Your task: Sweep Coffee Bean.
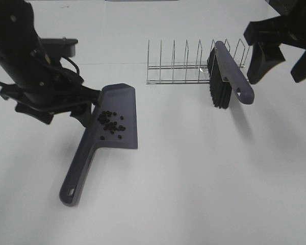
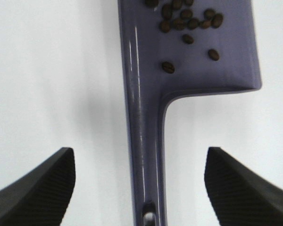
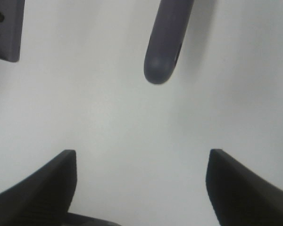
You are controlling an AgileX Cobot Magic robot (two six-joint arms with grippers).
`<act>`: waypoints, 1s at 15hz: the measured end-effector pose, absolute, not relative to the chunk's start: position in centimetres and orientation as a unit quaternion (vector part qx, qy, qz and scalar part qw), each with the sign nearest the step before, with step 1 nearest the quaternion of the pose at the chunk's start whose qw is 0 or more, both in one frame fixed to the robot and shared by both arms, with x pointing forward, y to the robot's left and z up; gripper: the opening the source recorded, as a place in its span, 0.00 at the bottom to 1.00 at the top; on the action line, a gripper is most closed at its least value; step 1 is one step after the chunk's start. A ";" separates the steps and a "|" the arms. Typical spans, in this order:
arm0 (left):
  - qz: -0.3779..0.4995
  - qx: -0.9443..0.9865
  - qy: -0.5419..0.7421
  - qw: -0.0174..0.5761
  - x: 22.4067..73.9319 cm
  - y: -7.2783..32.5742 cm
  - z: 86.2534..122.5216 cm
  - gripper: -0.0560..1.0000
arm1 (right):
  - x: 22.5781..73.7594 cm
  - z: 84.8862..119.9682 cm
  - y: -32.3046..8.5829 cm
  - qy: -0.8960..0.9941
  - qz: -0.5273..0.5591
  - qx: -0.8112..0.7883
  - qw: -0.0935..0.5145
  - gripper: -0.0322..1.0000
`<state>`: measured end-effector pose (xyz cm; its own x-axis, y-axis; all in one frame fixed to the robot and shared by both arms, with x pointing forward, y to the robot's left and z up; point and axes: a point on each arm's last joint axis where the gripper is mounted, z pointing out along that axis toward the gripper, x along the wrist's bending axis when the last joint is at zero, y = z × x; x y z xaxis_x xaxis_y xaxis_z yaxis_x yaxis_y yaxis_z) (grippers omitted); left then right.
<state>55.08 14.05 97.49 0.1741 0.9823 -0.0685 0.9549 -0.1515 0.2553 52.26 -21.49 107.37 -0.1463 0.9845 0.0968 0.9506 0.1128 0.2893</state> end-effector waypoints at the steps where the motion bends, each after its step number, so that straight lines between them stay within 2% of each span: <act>1: 0.074 0.760 0.632 0.129 54.4 14.7 99.7 0.73 | 50.7 107.0 -21.9 0.744 0.139 0.651 0.057 0.68; 6: 0.126 0.757 0.623 0.151 48.6 18.4 109.1 0.73 | 42.1 105.3 -24.3 0.745 0.134 0.652 0.054 0.68; 9: 0.141 0.746 0.624 0.184 44.3 20.7 112.9 0.73 | 37.5 104.5 -25.6 0.750 0.155 0.639 0.070 0.68; 12: 0.156 0.739 0.620 0.213 39.8 23.1 113.2 0.73 | 34.3 103.8 -26.5 0.758 0.180 0.620 0.093 0.68; 15: 0.170 0.730 0.616 0.243 32.4 27.0 110.2 0.73 | 30.2 104.0 -27.6 0.759 0.257 0.576 0.160 0.68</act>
